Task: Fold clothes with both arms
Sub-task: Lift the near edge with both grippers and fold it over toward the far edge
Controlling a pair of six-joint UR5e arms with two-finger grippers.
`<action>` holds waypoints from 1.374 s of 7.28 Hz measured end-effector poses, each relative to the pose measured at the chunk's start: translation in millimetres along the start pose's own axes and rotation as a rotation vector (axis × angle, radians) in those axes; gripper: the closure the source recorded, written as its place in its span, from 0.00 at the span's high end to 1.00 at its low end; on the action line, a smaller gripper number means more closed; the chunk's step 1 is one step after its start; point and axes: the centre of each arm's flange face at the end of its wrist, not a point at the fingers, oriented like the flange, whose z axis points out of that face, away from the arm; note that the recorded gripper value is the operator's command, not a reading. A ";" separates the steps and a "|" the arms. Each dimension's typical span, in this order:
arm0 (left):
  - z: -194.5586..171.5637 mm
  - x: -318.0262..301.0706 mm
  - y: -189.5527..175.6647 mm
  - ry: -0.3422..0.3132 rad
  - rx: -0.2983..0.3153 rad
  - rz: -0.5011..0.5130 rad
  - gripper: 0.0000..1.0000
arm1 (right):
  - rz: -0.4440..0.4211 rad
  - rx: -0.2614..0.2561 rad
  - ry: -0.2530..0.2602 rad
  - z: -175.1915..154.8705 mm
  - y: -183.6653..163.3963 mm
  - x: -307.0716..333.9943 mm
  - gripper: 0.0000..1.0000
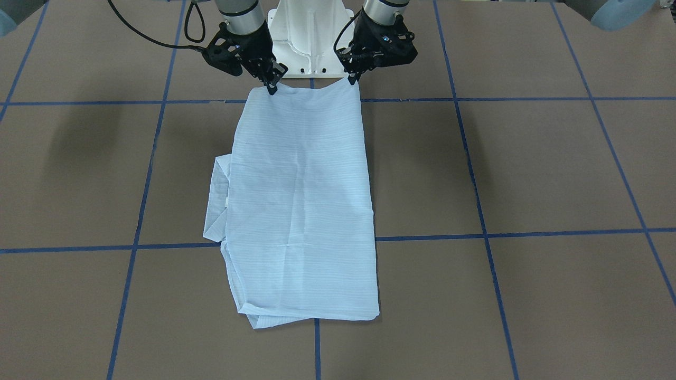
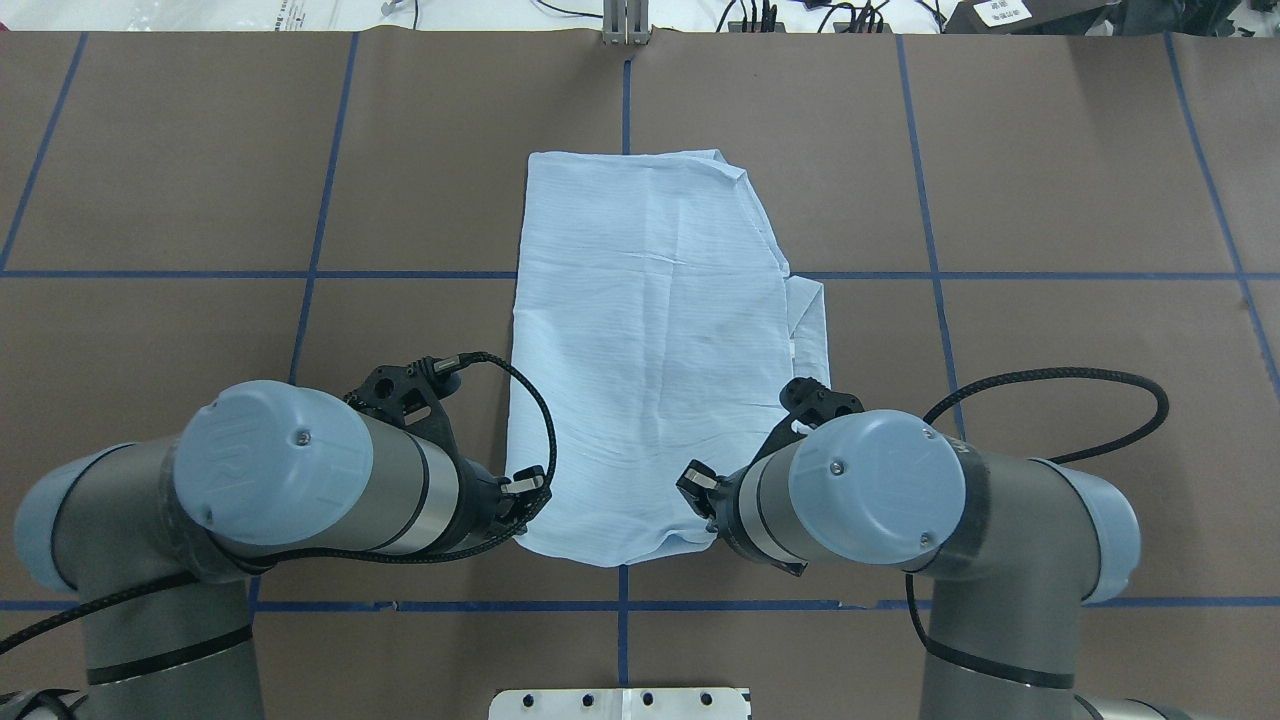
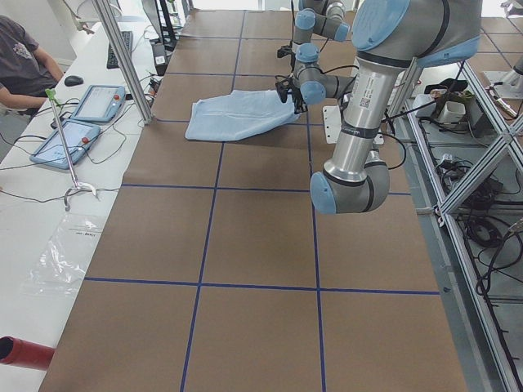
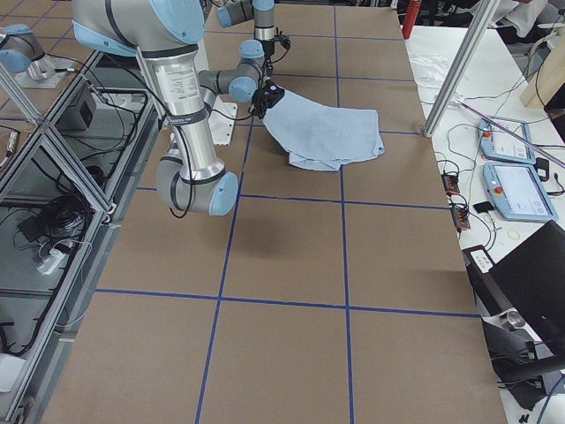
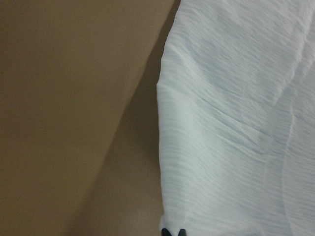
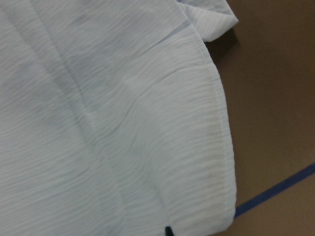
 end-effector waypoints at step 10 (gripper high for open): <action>-0.3 52.4 -149.5 0.032 0.192 -0.052 0.00 | -0.190 0.099 -0.021 -5.4 -106.7 -78.8 0.00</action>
